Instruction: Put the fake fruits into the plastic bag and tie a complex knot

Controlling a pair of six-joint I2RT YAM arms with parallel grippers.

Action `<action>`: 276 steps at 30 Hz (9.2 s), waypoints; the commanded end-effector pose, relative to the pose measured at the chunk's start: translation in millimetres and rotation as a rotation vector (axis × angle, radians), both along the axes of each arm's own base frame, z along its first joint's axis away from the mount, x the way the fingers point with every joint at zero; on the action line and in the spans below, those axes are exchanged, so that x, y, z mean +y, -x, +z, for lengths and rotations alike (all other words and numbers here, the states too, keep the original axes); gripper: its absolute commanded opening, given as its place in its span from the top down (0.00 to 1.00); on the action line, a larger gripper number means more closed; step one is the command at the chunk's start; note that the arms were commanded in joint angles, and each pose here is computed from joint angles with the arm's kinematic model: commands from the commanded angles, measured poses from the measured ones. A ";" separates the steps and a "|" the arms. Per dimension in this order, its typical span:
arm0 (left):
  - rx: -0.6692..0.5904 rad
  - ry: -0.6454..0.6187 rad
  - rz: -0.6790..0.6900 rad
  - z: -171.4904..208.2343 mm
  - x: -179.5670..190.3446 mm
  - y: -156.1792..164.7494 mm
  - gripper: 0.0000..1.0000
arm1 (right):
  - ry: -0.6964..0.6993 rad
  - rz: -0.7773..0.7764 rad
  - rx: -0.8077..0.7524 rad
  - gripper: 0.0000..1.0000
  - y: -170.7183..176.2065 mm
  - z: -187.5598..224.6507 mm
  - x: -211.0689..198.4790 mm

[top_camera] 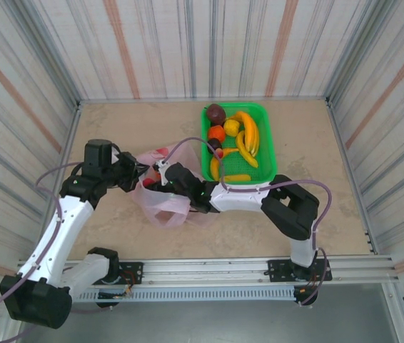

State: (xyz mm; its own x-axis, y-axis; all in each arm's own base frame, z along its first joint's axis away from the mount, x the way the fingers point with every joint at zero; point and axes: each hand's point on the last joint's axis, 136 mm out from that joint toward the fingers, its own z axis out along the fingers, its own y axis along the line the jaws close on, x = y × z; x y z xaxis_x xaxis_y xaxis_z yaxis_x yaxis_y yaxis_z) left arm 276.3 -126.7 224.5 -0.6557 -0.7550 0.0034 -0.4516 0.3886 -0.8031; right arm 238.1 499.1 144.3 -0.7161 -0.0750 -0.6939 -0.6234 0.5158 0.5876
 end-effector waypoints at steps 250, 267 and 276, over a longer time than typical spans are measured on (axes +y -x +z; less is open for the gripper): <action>-0.029 -0.198 -0.168 -13.3 17.3 16.0 1.00 | 0.222 -0.021 -0.296 0.36 -27.5 4.4 -25.0; -0.049 -0.148 -0.194 -11.4 8.5 14.6 1.00 | 0.338 -0.081 -0.339 0.24 10.5 24.3 -85.7; -0.055 -0.150 -0.198 -11.0 8.3 14.4 0.99 | 0.413 -0.153 -0.357 0.25 5.2 35.8 -125.1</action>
